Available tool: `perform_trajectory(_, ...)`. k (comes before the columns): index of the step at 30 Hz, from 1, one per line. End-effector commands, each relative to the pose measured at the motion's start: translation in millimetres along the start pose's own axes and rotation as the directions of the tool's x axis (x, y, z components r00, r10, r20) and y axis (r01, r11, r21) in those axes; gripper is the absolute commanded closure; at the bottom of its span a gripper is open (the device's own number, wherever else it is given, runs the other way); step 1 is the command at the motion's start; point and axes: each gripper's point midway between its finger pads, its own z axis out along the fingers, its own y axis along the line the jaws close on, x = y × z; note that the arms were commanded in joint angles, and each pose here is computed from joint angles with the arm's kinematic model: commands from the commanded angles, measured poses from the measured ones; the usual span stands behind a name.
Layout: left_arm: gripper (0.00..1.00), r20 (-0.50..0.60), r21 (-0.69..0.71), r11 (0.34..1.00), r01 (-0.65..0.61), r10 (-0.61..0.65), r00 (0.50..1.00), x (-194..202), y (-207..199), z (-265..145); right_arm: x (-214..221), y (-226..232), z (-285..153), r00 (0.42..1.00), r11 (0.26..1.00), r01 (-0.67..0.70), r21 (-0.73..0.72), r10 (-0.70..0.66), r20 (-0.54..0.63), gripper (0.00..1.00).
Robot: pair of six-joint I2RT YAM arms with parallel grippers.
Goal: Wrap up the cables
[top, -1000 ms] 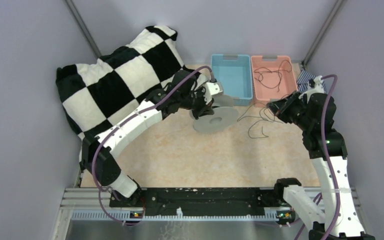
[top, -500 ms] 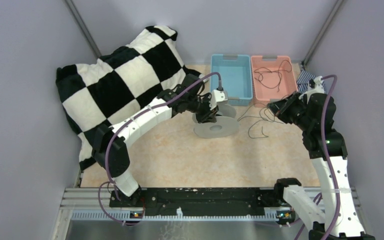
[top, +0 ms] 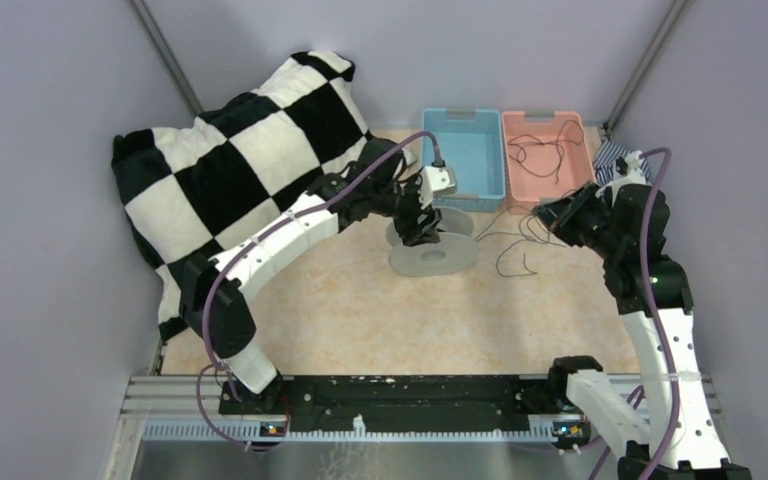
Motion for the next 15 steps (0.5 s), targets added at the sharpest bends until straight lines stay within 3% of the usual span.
perform_trajectory(1,0.27,0.182,-0.065,0.994,-0.087,0.097,0.978,-73.1,-4.1,-42.6,-19.5,19.7,-9.2,0.998,0.998,0.006,-0.062,-0.002,0.065,1.00)
perform_trajectory(6,0.27,0.256,-0.089,0.994,-0.066,0.086,0.963,-96.2,-7.9,-59.4,-14.1,30.6,-5.7,0.998,0.991,-0.048,-0.125,0.052,0.032,1.00)
perform_trajectory(9,0.24,0.332,-0.109,0.993,-0.034,0.069,0.941,-113.5,-8.4,-67.9,-16.1,47.3,-6.7,0.988,0.967,-0.143,-0.209,0.151,0.023,1.00)
perform_trajectory(12,0.24,0.426,-0.091,0.996,-0.004,0.043,0.904,-132.1,-15.0,-76.0,-20.1,76.6,-7.0,0.957,0.890,-0.282,-0.357,0.288,-0.038,1.00)
perform_trajectory(15,0.24,0.554,-0.055,0.995,0.079,-0.035,0.832,-154.9,-21.0,-87.9,-25.9,97.9,-8.6,0.908,0.789,-0.404,-0.463,0.408,-0.098,1.00)
